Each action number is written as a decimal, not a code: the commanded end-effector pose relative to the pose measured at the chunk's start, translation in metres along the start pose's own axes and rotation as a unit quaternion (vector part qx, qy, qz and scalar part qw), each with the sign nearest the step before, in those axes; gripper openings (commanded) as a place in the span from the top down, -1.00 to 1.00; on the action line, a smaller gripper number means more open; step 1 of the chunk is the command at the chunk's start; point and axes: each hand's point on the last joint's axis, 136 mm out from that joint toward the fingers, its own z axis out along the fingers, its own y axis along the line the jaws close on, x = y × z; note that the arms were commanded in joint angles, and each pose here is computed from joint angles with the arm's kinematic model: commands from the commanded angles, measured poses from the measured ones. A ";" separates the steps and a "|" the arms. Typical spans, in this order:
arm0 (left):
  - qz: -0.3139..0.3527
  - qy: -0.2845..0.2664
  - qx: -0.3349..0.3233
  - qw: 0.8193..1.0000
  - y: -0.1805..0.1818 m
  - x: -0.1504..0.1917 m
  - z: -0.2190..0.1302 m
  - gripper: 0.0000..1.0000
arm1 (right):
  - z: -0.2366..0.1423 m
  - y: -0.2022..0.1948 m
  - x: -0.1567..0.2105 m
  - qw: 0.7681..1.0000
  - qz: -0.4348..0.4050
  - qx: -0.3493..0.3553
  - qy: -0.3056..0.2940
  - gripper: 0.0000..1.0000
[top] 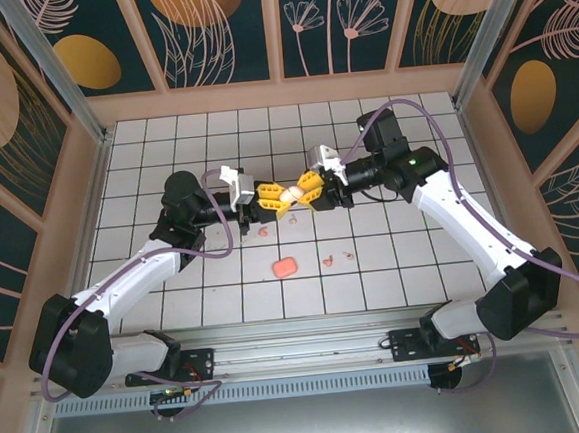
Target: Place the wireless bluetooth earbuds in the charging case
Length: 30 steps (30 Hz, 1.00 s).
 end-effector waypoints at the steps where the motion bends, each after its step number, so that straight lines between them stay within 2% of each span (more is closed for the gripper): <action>1: 0.044 -0.020 0.009 0.999 -0.004 -0.026 0.000 0.58 | -0.003 0.005 -0.009 1.000 -0.014 -0.002 -0.002 0.59; 4: 0.046 0.002 -0.016 0.999 0.004 -0.017 -0.001 0.20 | -0.007 0.005 -0.008 1.000 -0.021 0.018 0.008 0.61; 7: 0.065 0.045 -0.043 0.996 0.013 -0.001 -0.002 -0.07 | -0.014 0.000 0.000 0.997 -0.030 0.064 0.036 0.61; 12: 0.085 0.126 -0.058 0.987 0.021 0.027 -0.007 -0.10 | -0.026 -0.016 0.020 0.980 -0.052 0.156 0.109 0.63; 15: 0.090 0.151 -0.061 0.983 0.022 0.038 -0.011 -0.12 | -0.022 -0.016 0.025 0.971 -0.076 0.175 0.146 0.63; 30: 0.062 0.162 -0.030 0.984 0.015 0.052 -0.008 -0.10 | 0.016 -0.009 0.027 0.963 -0.119 0.152 0.187 0.62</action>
